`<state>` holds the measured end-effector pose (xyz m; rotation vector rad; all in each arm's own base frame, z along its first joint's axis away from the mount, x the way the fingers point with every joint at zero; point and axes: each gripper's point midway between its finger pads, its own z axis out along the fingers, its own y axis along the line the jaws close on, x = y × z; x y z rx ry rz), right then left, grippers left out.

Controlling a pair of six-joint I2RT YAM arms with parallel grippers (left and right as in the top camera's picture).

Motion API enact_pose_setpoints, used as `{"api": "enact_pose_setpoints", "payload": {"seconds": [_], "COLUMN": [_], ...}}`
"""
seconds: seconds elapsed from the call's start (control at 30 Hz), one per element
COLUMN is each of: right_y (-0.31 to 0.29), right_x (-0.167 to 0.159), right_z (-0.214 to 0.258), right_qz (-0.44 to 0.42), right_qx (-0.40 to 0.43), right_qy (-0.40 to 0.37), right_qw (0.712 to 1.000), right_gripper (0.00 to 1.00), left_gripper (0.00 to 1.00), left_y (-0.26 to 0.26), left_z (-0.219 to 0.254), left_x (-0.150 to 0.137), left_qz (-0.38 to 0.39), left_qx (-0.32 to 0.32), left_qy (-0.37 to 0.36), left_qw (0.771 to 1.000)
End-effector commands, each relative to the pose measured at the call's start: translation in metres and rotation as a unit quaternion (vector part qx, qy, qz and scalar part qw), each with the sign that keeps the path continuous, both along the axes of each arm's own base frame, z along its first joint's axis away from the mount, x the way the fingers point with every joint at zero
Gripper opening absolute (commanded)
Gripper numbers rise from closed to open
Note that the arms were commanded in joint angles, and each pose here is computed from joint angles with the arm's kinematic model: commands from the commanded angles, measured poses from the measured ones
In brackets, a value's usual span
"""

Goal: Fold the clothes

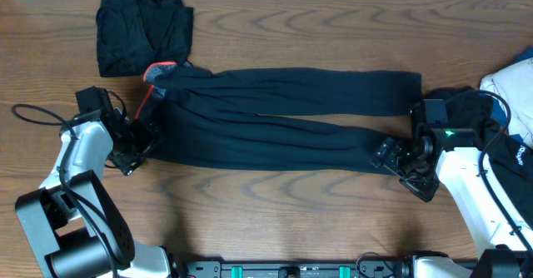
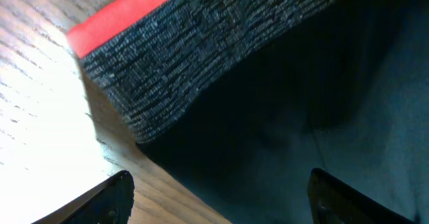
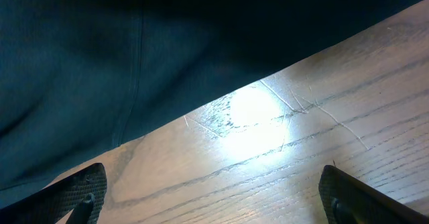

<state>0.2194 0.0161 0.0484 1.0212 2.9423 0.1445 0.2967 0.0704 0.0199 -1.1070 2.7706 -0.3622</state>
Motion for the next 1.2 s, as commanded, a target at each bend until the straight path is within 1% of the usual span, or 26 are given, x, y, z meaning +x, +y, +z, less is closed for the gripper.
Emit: {"api": "enact_pose_setpoints", "payload": {"seconds": [0.0, 0.2, 0.47, 0.63, 0.87, 1.0, 1.07, 1.1, 1.17], "right_y": [-0.001, -0.001, -0.001, -0.001, -0.001, -0.002, -0.007, -0.011, -0.019], "right_x": [-0.001, -0.001, -0.001, -0.002, -0.002, -0.004, -0.009, -0.011, -0.016], "right_z": [-0.001, -0.001, -0.001, -0.001, -0.001, -0.001, -0.001, -0.001, -0.002], "right_qz": [-0.009, -0.009, -0.009, -0.009, -0.009, -0.013, -0.041, -0.056, -0.084], "right_qx": [0.002, 0.002, 0.002, 0.002, 0.002, 0.0, -0.008, -0.014, -0.023], "right_qy": [0.0, 0.0, 0.0, 0.001, 0.001, 0.006, 0.017, 0.023, 0.032], "right_qw": [1.0, 1.0, 1.0, 1.0, 1.0, 1.0, 0.999, 0.998, 0.996], "right_gripper": [0.99, 0.99, 0.99, 0.99, 0.99, 0.99, 0.99, 0.99, 0.99], "left_gripper": [0.82, 0.82, 0.81, 0.81, 0.81, 0.73, 0.66, 0.6, 0.5], "left_y": [0.0, 0.003, 0.001, -0.003, 0.0, 0.004, 0.005, 0.005, 0.005], "left_z": [-0.002, -0.004, -0.021, -0.024, -0.024, -0.024, -0.024, -0.024, -0.024], "left_x": [0.003, 0.011, 0.006, -0.004, 0.001, 0.011, 0.014, 0.014, 0.014], "left_qz": [0.008, 0.018, 0.031, 0.044, 0.044, 0.046, 0.052, 0.053, 0.053], "left_qx": [-0.008, -0.005, -0.018, -0.028, -0.02, -0.014, -0.014, -0.014, -0.014], "left_qy": [-0.005, -0.017, 0.012, 0.036, 0.026, 0.007, 0.003, 0.002, 0.002], "left_qw": [1.0, 1.0, 0.999, 0.998, 0.998, 0.999, 0.999, 0.999, 0.999]}}
